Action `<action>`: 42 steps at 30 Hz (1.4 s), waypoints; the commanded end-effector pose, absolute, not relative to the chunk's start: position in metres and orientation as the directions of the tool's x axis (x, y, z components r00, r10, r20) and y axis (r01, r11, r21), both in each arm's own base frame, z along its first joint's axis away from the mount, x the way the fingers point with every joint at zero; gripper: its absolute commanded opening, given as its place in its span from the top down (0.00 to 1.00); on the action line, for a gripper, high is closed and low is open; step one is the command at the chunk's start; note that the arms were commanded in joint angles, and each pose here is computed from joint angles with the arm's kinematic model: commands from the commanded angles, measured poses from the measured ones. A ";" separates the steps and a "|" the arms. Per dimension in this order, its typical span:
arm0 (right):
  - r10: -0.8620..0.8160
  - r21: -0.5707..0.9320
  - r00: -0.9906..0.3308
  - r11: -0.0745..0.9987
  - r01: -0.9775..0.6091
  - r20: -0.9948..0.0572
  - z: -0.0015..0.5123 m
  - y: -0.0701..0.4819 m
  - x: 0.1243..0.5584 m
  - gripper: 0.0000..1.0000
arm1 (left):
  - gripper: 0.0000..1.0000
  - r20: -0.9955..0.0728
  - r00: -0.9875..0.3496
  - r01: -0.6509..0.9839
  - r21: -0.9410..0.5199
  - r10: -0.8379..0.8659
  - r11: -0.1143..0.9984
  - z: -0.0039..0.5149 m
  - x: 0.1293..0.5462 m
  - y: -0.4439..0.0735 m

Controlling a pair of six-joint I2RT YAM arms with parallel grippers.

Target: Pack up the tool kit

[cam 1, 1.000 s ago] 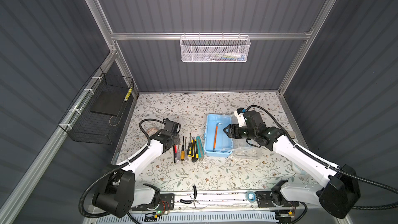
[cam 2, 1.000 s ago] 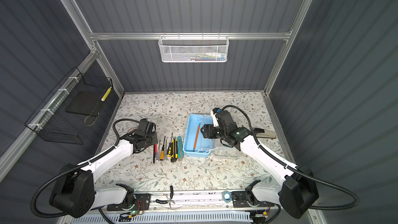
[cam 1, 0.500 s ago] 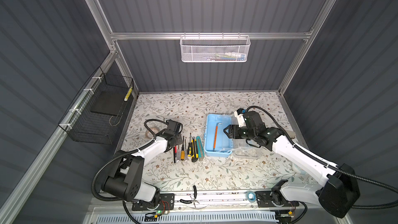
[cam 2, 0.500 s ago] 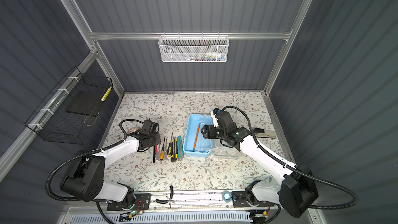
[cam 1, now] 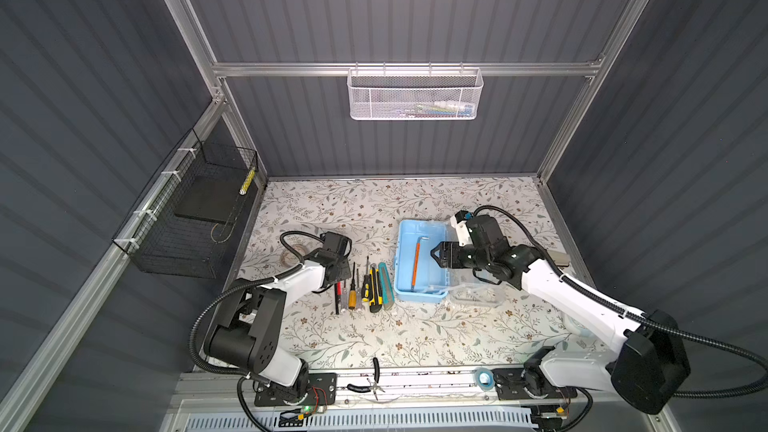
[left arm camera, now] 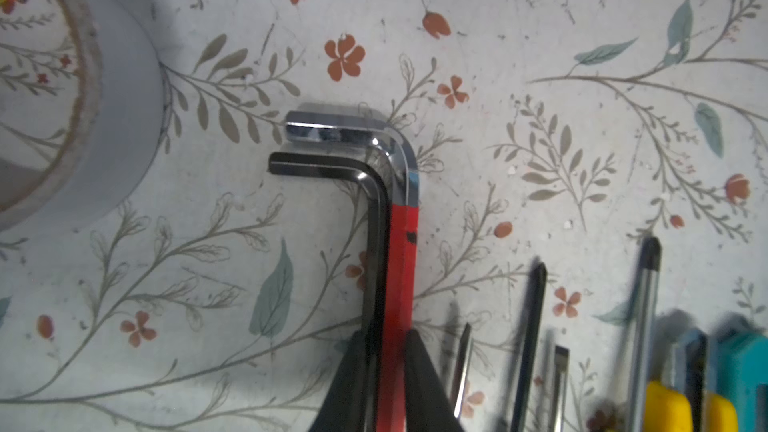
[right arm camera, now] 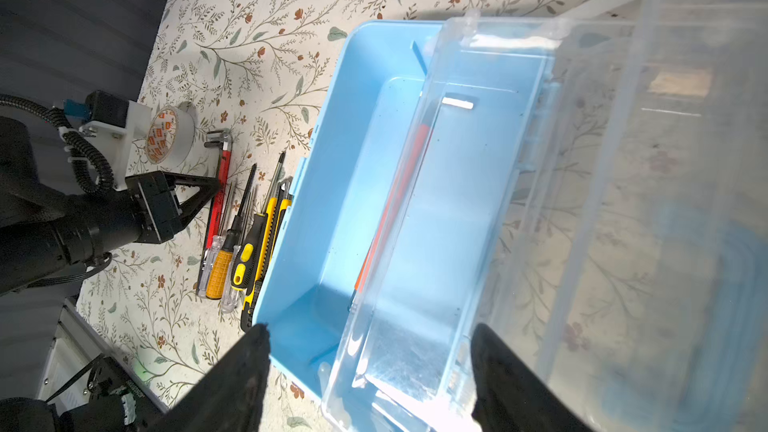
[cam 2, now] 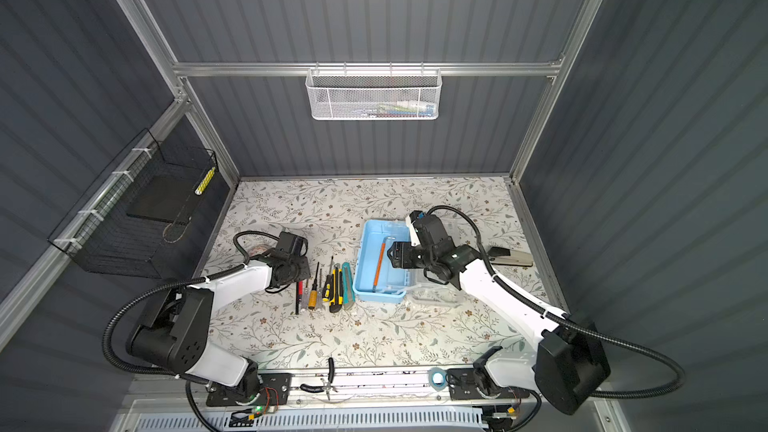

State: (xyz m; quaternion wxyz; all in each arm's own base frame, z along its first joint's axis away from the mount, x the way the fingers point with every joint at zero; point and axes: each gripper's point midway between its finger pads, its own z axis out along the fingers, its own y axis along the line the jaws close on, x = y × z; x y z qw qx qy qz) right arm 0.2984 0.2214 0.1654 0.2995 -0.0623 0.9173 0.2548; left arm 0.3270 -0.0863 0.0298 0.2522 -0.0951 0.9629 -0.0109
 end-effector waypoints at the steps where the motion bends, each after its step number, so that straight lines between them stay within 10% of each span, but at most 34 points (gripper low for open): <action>1: 0.037 0.426 -0.819 0.867 -0.258 -0.572 0.159 0.221 0.298 0.24 | 0.83 -0.431 -0.885 -0.174 -0.052 -0.179 0.983 0.013 0.321 -0.085; 42: 0.028 0.460 -0.830 0.843 -0.280 -0.557 0.151 0.231 0.299 0.24 | 0.73 -0.414 -0.897 -0.176 0.016 -0.154 0.984 0.018 0.312 -0.091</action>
